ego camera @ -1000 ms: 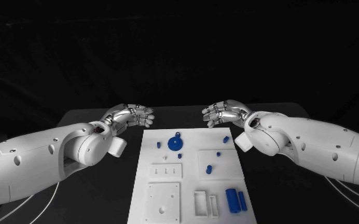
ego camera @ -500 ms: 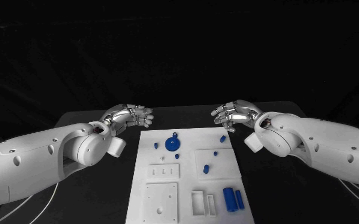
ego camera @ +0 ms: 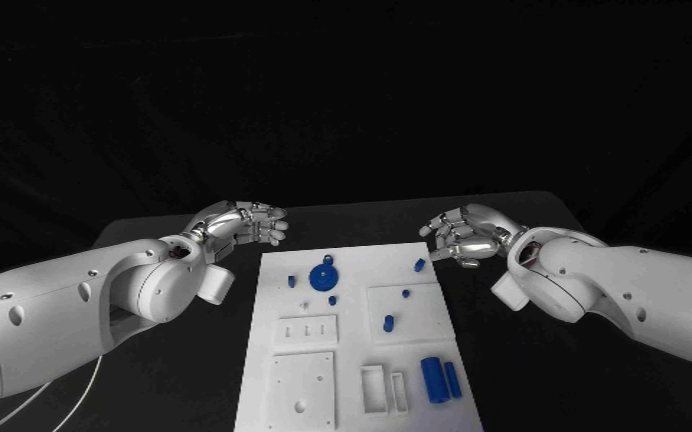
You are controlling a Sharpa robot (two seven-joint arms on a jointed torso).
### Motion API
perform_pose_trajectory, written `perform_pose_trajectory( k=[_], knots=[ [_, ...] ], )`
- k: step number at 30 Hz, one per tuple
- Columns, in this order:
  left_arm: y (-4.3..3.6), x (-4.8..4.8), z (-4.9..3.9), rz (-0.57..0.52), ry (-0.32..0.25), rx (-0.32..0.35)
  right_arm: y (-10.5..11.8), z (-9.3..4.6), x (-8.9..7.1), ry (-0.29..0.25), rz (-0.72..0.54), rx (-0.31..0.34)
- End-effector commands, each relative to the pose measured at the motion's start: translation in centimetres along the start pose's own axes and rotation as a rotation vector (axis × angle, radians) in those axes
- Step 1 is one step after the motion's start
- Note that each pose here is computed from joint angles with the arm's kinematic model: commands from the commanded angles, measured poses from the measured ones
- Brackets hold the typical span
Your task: Assemble the parts on the task board
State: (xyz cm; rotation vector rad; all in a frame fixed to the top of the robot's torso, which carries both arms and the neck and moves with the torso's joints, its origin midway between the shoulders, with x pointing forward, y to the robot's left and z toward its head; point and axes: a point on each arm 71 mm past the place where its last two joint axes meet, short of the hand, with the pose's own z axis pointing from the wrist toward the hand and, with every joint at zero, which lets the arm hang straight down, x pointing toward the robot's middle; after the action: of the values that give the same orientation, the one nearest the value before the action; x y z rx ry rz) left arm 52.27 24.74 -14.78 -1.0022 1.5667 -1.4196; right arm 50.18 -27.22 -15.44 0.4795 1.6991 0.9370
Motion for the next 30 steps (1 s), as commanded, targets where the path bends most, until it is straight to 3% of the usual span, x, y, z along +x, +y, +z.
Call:
perform_pose_trajectory(
  k=[1, 3, 6, 12, 16, 22, 27, 30],
  knots=[
    [-0.08, 0.22, 0.02, -0.008, 0.020, 0.009, -0.2, -0.1, -0.4, -0.092, -0.179, -0.009],
    [-0.07, 0.25, 0.04, -0.009, 0.021, 0.009, -0.7, -0.2, -0.3, -0.105, -0.251, -0.004],
    [-0.01, 0.19, -0.02, -0.009, 0.020, 0.007, -1.9, -0.4, 0.4, -0.122, -0.272, 0.057],
    [0.11, 0.07, -0.10, -0.009, 0.019, 0.004, -2.6, 0.0, 1.3, -0.139, -0.310, 0.108],
    [0.12, 0.08, -0.14, -0.009, 0.023, 0.003, -2.9, 0.2, 2.3, -0.147, -0.425, 0.121],
    [0.19, -0.06, -0.21, -0.008, 0.019, 0.000, -3.2, 0.4, 3.6, -0.147, -0.445, 0.112],
    [0.24, -0.13, -0.27, -0.008, 0.019, -0.002, -3.1, 0.5, 3.5, -0.204, -0.455, 0.101],
    [0.25, -0.16, -0.30, -0.007, 0.019, -0.002, -3.0, 0.7, 3.7, -0.211, -0.453, 0.108]
  ],
)
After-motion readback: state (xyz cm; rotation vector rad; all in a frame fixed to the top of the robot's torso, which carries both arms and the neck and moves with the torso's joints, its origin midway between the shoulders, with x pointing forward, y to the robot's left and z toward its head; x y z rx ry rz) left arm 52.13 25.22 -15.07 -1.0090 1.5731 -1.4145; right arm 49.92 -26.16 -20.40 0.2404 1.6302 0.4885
